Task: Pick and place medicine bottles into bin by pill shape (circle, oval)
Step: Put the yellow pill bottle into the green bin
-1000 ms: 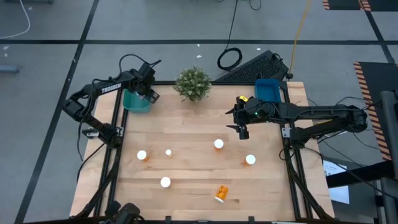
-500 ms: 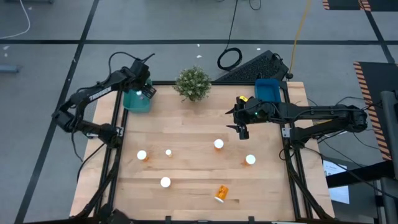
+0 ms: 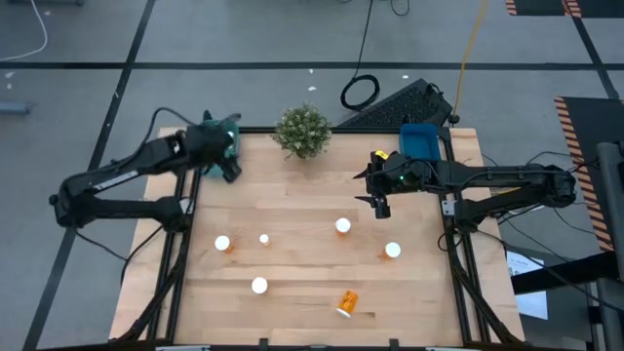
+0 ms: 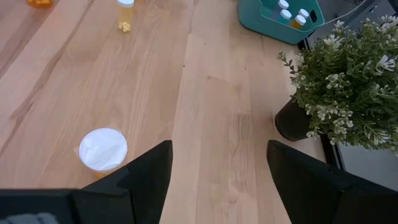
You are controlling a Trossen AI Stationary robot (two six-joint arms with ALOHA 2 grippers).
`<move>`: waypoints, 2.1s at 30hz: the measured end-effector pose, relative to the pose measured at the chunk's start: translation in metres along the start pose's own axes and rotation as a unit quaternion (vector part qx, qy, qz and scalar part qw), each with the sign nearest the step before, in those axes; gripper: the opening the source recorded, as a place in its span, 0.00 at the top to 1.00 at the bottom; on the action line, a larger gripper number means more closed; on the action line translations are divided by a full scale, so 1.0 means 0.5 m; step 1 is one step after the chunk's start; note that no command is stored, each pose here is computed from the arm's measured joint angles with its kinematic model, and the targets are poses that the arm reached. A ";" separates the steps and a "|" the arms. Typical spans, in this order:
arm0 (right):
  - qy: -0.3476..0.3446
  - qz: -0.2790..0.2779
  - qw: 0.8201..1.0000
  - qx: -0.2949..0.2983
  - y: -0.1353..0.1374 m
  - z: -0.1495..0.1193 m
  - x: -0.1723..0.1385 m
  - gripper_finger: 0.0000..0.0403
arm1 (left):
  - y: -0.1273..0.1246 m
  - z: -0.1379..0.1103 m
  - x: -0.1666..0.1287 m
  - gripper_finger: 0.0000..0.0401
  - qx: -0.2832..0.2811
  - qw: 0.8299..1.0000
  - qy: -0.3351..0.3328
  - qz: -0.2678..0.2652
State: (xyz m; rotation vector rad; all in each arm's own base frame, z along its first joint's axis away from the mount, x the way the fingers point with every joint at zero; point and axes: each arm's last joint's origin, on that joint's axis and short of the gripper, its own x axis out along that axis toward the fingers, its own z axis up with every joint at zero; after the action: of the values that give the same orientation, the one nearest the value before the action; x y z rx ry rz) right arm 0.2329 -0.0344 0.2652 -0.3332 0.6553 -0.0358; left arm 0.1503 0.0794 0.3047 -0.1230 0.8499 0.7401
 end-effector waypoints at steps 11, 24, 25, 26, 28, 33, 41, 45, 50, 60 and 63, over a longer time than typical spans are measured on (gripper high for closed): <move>0.000 0.000 1.000 0.003 0.000 0.000 0.000 0.37 | -0.185 -0.036 -0.046 0.44 0.083 0.990 -0.021 -0.113; 0.000 0.000 1.000 0.008 0.000 0.000 0.000 0.37 | -0.375 -0.114 -0.020 0.44 0.139 0.971 0.052 -0.186; 0.000 0.000 1.000 0.010 0.000 0.000 0.000 0.37 | -0.383 -0.121 -0.016 0.44 0.142 0.970 0.062 -0.188; 0.000 0.000 1.000 0.011 0.000 0.000 0.000 0.37 | -0.390 -0.126 -0.013 0.44 0.142 0.969 0.069 -0.188; 0.000 0.000 1.000 0.012 0.000 0.000 0.000 0.37 | -0.398 -0.132 -0.009 0.44 0.137 0.970 0.078 -0.186; 0.000 0.000 1.000 0.013 0.000 0.000 0.000 0.37 | -0.404 -0.137 -0.002 0.44 0.114 0.973 0.090 -0.179; 0.000 0.000 1.000 0.013 0.000 0.000 0.000 0.37 | -0.400 -0.135 0.010 0.44 0.090 0.978 0.102 -0.160; 0.000 0.000 1.000 0.013 0.000 0.000 0.000 0.37 | -0.413 -0.147 0.031 0.44 0.105 0.977 0.120 -0.141; 0.000 0.000 1.000 0.013 0.000 0.000 0.000 0.37 | -0.425 -0.156 0.049 0.41 0.115 0.976 0.131 -0.128; 0.001 0.000 1.000 0.010 0.000 -0.001 0.000 0.37 | -0.426 -0.152 0.076 0.33 0.099 0.974 0.160 -0.127; 0.001 0.000 1.000 0.009 0.000 -0.001 0.000 0.37 | -0.430 -0.156 0.089 0.37 0.100 0.971 0.178 -0.127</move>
State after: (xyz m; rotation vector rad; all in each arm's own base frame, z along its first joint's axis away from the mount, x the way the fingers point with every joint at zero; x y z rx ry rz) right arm 0.2327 -0.0344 0.2650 -0.3149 0.6568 -0.0414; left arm 0.2569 -0.0864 0.1809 -0.1853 1.2207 0.3914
